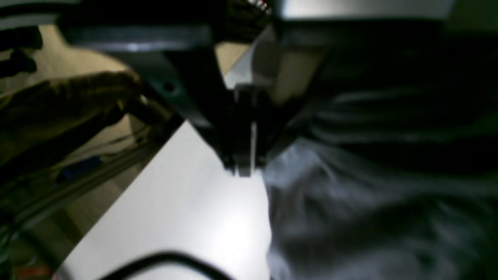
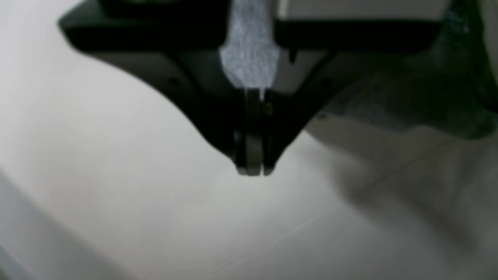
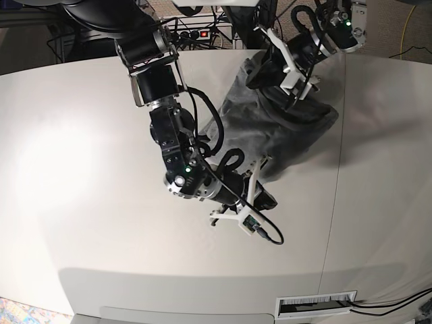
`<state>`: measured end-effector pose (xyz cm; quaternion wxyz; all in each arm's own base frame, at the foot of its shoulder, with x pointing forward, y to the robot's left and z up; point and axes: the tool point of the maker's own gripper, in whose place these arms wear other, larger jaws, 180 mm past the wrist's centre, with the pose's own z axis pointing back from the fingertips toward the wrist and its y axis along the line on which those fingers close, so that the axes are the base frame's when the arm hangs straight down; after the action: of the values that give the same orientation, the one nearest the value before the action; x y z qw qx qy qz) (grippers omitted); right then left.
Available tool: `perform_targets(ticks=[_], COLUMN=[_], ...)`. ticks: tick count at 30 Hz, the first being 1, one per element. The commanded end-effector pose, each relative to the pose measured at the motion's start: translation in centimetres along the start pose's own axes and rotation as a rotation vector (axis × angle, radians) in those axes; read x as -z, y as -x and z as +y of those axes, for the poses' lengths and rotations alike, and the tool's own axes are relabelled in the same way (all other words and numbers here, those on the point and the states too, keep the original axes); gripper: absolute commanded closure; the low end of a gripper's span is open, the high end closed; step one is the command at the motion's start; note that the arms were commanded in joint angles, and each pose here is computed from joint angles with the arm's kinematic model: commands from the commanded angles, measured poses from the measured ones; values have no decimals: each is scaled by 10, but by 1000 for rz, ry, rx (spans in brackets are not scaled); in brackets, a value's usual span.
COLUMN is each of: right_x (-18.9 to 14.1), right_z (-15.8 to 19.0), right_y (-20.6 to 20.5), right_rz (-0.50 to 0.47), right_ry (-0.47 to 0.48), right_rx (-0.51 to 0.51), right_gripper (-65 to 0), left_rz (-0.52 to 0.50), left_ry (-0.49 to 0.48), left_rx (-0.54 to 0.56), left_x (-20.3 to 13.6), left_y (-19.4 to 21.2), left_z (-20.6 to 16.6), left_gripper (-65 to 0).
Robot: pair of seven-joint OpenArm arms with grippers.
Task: Fold the T-shirt properly
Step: 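Press the folded bundle down with both grippers and release the right gripper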
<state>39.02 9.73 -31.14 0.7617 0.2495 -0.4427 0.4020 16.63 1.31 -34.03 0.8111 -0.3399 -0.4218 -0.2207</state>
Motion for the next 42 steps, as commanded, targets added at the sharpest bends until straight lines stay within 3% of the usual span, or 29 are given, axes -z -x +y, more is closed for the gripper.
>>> perform_targets(ticks=[1,8,15,19,24,27,35,39,42], right_x=[2,13,-10,-30,-52,-60,-59,-61,-61], right_z=[0,5,-16,-21,-7,6,38,40,40], right_y=[-19,36,84,111,131,131,81,75,76], right_rz=[-46,161,386,490,584,585,331,299,301], right_ry=[-12,-38,0,-25,-135,-225,-449,-475,-473], right_rx=[-14,9,0,56,162,228,404,425,426], right_gripper=[0,0,0,0,0,0,0,0,0], left_rz=[-46,92,263,275,284,252,153,150,136], left_ry=[14,-76,-180,-254,-335,-360,-428,-458,-422], left_rx=[6,75,181,278,395,451,478,516,526], left_x=[3,23,1,-23,-41,-41,-34,-34,-34], left_y=[-10,24,52,45,21,-2,-46,-69,-86], left_z=[-1,42,106,140,175,192,239,256,247], left_gripper=[0,0,0,0,0,0,0,0,0])
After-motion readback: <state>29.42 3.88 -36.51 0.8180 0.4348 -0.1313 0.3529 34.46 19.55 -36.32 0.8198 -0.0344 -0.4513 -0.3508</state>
